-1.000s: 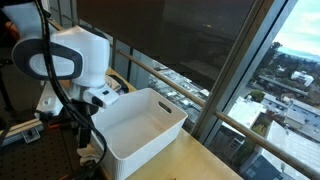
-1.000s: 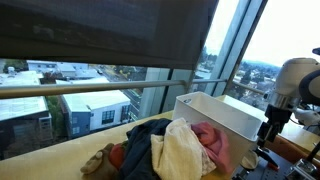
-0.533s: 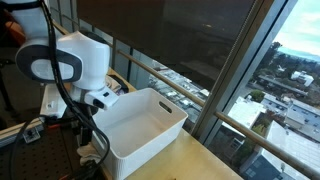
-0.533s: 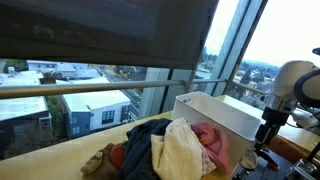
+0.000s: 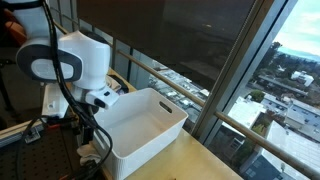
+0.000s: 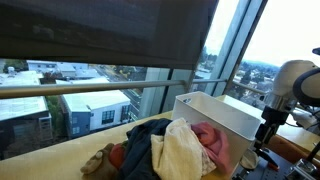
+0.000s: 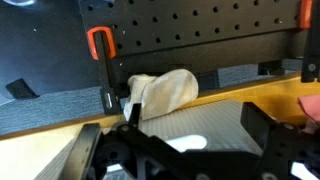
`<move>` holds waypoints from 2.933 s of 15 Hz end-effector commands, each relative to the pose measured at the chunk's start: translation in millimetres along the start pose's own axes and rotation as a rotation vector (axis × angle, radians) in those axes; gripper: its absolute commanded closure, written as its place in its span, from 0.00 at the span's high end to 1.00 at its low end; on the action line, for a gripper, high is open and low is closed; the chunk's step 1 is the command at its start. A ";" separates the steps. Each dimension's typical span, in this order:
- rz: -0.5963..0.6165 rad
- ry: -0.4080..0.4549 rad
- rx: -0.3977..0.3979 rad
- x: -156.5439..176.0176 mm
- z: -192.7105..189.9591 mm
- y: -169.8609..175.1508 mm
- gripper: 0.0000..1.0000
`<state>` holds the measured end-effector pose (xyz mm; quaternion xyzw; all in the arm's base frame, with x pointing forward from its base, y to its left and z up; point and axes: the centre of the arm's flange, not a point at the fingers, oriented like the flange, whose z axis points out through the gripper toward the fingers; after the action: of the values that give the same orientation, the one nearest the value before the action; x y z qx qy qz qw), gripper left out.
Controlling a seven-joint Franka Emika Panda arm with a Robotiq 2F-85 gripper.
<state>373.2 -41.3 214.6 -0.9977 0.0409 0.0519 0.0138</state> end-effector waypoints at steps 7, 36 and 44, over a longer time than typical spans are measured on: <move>-0.006 0.053 -0.017 -55.0 -26.0 7.9 1.00; -0.050 -0.050 -0.023 -75.0 30.9 -24.4 1.00; -0.086 0.028 -0.012 -57.3 61.2 -44.6 1.00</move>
<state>369.0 6.0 172.2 -0.9982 -0.0024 0.0584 0.0091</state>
